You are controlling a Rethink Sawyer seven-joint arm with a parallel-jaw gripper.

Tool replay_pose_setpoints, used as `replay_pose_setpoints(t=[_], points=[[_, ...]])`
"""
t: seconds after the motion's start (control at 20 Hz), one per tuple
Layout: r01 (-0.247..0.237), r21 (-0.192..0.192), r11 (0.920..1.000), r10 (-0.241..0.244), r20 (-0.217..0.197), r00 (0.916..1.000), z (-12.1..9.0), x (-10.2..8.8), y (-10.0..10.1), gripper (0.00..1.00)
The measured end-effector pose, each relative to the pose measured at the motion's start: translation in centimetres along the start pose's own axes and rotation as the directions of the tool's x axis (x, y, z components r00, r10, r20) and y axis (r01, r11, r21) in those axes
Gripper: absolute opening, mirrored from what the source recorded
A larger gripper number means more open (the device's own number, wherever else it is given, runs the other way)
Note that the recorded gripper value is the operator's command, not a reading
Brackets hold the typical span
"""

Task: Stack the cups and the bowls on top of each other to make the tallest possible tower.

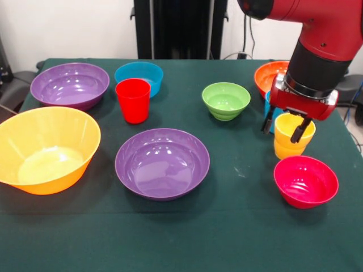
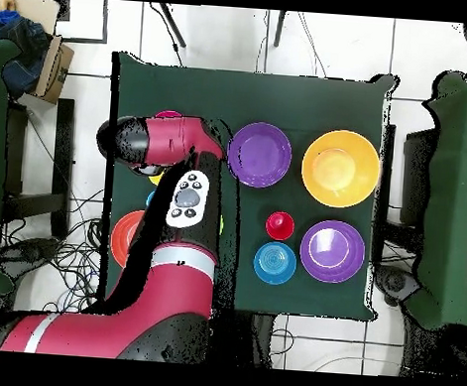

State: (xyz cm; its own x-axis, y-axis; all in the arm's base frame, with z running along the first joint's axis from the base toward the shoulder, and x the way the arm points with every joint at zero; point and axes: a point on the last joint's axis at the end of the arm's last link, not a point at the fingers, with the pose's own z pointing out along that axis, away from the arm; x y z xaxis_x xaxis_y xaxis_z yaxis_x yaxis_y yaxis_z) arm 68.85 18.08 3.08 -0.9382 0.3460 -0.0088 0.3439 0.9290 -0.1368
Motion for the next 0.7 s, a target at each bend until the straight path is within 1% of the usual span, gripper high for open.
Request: replay_pose_setpoints(t=[0.7], points=[[-0.001,-0.021,0.9998,0.002,0.047,0.9989,-1.5,-2.0,0.8,1.0]])
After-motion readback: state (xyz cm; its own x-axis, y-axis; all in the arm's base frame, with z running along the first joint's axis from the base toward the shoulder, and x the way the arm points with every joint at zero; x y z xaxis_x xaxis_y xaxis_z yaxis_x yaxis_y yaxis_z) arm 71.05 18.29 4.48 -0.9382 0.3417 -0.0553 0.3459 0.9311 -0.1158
